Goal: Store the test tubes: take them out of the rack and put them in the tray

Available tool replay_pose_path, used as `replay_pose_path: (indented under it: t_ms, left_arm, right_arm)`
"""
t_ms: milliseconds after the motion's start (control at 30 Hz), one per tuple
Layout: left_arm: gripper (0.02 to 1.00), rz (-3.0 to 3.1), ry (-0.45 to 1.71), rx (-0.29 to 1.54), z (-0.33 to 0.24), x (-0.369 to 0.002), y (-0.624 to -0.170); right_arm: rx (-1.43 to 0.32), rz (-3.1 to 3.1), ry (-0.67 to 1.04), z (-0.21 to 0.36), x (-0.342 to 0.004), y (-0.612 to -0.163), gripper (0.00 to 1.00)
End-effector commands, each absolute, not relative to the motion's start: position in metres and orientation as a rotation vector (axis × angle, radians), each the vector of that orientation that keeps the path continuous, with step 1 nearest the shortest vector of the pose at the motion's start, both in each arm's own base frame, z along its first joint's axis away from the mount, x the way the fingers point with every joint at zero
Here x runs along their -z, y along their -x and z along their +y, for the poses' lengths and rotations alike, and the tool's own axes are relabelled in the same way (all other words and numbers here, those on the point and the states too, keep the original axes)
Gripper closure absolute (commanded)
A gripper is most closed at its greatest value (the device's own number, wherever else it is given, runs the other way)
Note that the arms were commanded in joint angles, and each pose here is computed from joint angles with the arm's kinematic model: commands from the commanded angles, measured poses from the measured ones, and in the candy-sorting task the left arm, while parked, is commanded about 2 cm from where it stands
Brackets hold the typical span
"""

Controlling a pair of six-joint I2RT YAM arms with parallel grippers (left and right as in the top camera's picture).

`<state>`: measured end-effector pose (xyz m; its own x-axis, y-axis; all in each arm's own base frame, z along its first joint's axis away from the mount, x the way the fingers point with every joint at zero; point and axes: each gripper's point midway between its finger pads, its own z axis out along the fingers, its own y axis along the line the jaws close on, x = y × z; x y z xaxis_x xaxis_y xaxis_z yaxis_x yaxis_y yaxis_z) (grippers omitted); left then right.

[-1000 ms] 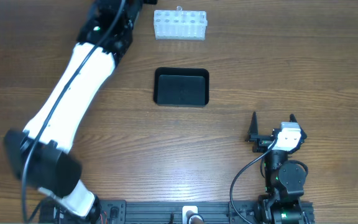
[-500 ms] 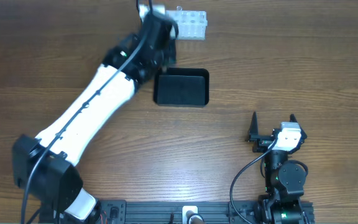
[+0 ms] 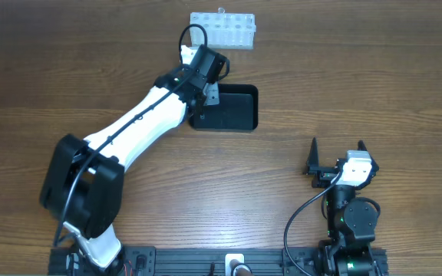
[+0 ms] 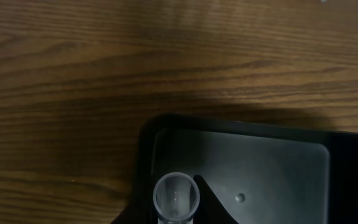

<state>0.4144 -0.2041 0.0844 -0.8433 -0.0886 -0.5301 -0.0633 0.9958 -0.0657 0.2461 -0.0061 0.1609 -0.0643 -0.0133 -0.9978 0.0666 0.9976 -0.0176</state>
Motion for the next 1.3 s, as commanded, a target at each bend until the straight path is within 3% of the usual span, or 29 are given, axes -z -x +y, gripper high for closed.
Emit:
replay_pose_path:
  t_ms: [33,533,733,867,967,1067,1167,1300]
  left_arm:
    - [0.915,2.592,0.109,0.031,-0.206,-0.067,-0.415]
    - [0.866,2.613,0.105,0.012,-0.209,-0.043,-0.418]
    - [0.72,2.565,0.12,0.006,-0.208,-0.052,-0.426]
    - [0.566,2.453,0.154,-0.022,-0.203,-0.091,-0.437]
    - [0.5,2.319,0.142,-0.052,-0.199,-0.14,-0.45]
    - [0.318,2.155,0.071,-0.056,-0.201,-0.2,-0.471]
    - [0.24,2.041,0.019,-0.058,-0.199,-0.244,-0.493]
    - [0.207,1.991,0.005,-0.02,-0.188,-0.266,-0.519]
  right_arm:
    - [0.08,1.635,-0.043,-0.008,-0.159,-0.246,0.007]
    - [0.08,1.635,-0.043,-0.008,-0.159,-0.246,0.007]
    - [0.08,1.635,-0.043,-0.008,-0.159,-0.246,0.009]
    - [0.08,1.635,-0.043,-0.008,-0.159,-0.246,0.007]
    - [0.08,1.635,-0.043,-0.008,-0.159,-0.246,0.009]
    - [0.08,1.635,-0.043,-0.008,-0.159,-0.246,0.009]
    - [0.08,1.635,-0.043,-0.008,-0.159,-0.246,0.009]
    - [0.08,1.635,-0.043,-0.008,-0.159,-0.246,0.009]
